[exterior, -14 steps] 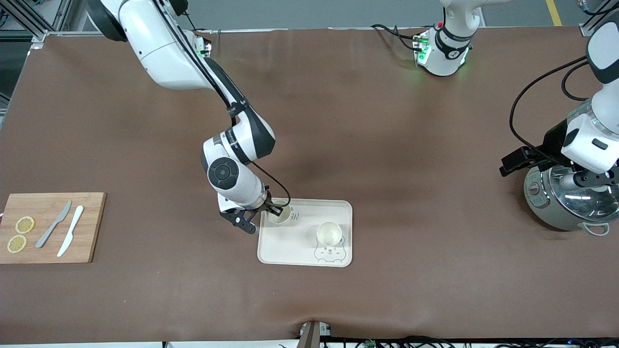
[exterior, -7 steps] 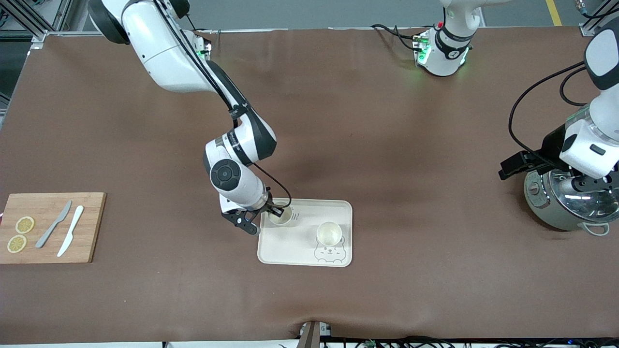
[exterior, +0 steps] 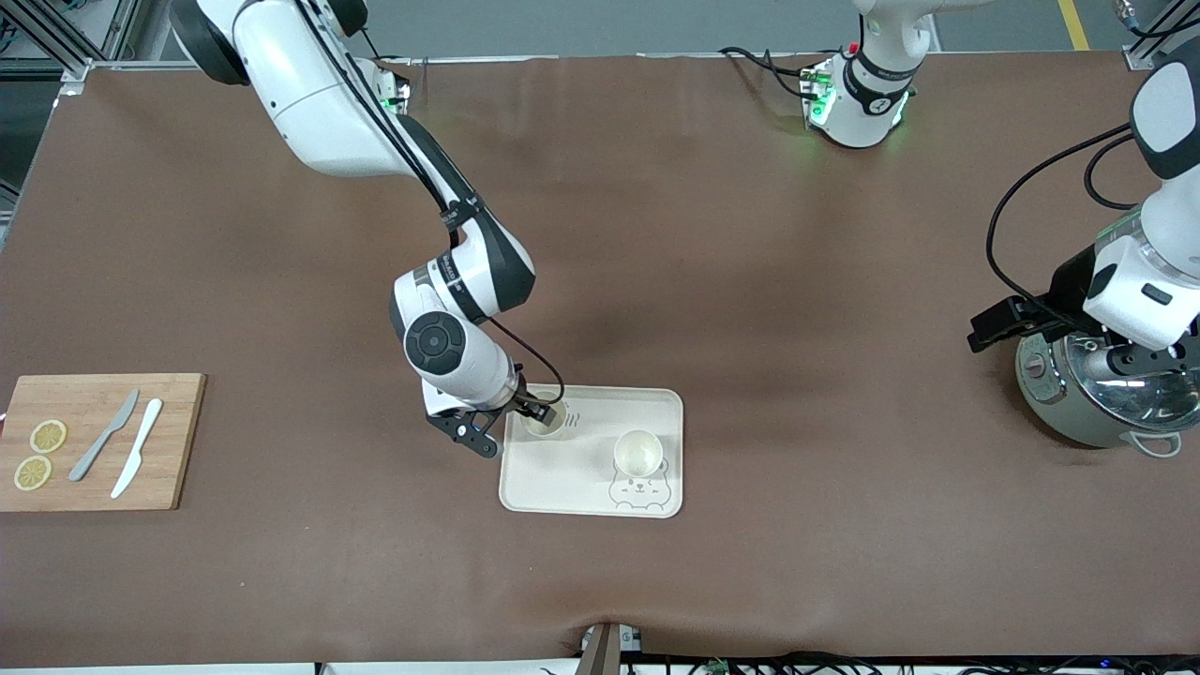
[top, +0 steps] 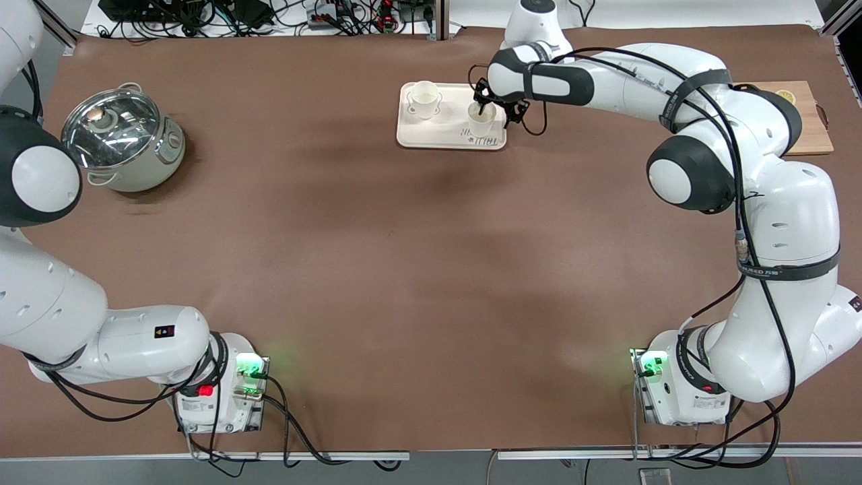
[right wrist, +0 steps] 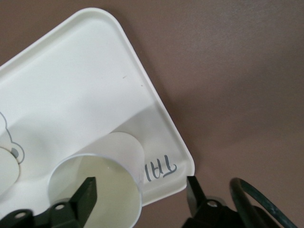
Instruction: Place white IKEA cup upright on tray with both arms
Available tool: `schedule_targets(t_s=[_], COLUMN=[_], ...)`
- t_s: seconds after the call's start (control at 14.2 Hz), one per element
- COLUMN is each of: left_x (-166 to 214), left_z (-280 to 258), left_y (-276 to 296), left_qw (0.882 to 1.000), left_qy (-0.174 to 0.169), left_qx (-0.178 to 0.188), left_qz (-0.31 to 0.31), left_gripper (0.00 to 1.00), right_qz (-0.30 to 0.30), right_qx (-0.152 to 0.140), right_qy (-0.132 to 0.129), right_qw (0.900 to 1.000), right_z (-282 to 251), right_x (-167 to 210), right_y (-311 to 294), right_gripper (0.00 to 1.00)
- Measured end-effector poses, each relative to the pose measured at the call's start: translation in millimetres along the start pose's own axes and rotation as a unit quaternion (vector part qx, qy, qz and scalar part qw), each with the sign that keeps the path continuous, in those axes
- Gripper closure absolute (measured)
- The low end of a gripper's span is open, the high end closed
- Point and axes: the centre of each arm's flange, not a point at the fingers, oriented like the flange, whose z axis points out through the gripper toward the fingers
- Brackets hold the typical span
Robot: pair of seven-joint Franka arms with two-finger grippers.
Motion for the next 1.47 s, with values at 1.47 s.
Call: schedule_targets(t_s=[1.47], left_x=[2.3], left_z=[-14.1], left_y=[7.1], left_qw=[0.997], left_qy=[0.023], left_qx=[0.025], left_qz=[0.070], left_gripper=[0.00], right_qz=[-0.107], right_qx=[-0.021], right_qy=[-0.028], right_qw=[0.994], right_z=[-218.1], right_x=[77.4], right_y=[79.9], right_gripper=[0.00])
